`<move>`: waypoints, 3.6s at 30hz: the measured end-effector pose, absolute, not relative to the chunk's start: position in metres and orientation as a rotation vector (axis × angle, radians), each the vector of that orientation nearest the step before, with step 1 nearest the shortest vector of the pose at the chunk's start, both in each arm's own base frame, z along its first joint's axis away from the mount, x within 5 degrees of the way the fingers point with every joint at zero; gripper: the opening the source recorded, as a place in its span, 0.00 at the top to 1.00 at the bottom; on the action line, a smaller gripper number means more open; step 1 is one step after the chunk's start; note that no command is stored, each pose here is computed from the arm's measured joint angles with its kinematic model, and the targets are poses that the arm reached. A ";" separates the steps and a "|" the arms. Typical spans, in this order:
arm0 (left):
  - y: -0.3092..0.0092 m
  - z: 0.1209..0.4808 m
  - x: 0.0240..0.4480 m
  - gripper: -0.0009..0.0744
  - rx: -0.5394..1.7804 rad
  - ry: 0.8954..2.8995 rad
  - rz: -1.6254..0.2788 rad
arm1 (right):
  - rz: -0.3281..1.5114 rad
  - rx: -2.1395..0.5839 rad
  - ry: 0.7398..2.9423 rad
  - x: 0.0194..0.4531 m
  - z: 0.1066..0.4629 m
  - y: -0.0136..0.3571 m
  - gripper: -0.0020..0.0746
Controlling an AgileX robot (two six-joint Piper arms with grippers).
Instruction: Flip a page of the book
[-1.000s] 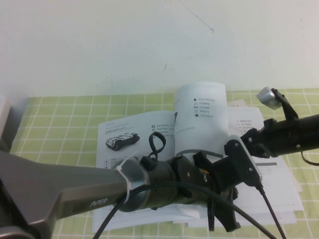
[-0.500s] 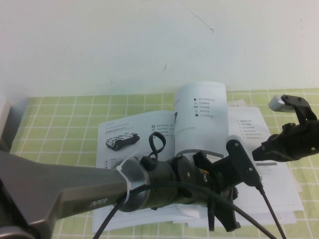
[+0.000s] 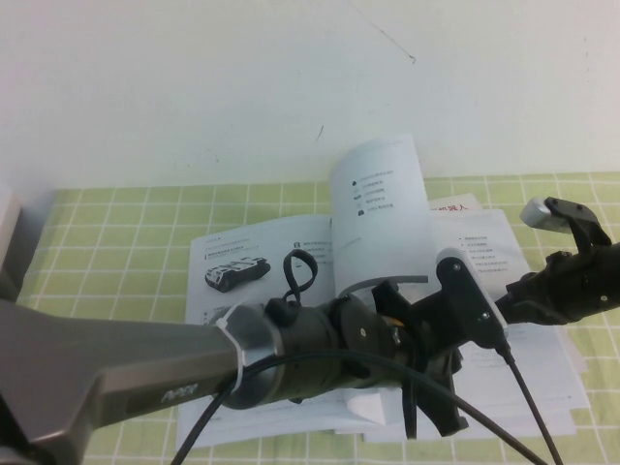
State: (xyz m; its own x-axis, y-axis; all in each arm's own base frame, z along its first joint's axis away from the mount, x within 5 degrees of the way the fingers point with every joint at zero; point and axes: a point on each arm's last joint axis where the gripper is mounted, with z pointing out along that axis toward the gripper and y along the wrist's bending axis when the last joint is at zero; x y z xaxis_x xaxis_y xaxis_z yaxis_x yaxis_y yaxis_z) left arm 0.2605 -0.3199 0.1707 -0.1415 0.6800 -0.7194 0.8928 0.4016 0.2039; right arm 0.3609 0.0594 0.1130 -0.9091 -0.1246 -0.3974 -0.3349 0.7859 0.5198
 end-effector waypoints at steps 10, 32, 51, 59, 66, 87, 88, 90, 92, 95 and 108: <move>-0.301 0.209 0.270 0.99 1.214 1.864 -0.358 | 0.862 -0.349 2.635 0.361 0.113 0.060 0.98; -0.200 0.236 0.290 0.99 0.743 2.081 -0.397 | 0.864 -0.347 2.635 0.361 0.113 0.059 0.98; -0.196 0.228 0.284 0.99 0.740 2.125 -0.414 | 0.947 -0.202 2.748 0.331 0.109 0.062 0.98; -0.195 0.229 0.285 0.99 0.731 2.115 -0.401 | 0.865 -0.331 2.690 0.312 0.133 0.066 0.98; -0.186 0.253 0.286 0.99 0.671 2.009 -0.317 | 0.751 -0.394 2.548 0.312 0.173 0.063 0.98; -0.081 0.352 0.207 0.99 0.406 1.712 -0.264 | 0.411 -0.595 1.785 0.203 0.360 0.056 0.98; -0.077 0.348 0.200 0.99 0.404 1.724 -0.278 | 0.404 -0.602 1.764 0.195 0.361 0.056 0.98; -0.068 0.342 0.186 0.99 0.395 1.737 -0.288 | 0.396 -0.613 1.713 0.178 0.363 0.056 0.98; -0.061 0.337 0.170 0.99 0.392 1.736 -0.301 | 0.392 -0.620 1.658 0.160 0.362 0.056 0.98; -0.049 0.333 0.149 0.99 0.370 1.719 -0.288 | 0.382 -0.625 1.590 0.136 0.360 0.056 0.98; -0.054 0.294 0.067 0.99 0.699 1.767 -0.405 | 0.491 -0.830 1.479 0.073 0.334 0.068 0.98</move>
State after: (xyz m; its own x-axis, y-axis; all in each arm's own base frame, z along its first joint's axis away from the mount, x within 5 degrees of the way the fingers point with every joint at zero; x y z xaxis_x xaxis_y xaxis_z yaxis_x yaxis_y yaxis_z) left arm 0.0674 -0.0541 0.2936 -0.1869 0.2516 -0.9496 0.6405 0.7642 0.0764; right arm 0.0731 0.0678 0.3336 0.0706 -0.1971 -0.9778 -0.7427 0.6440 -0.1834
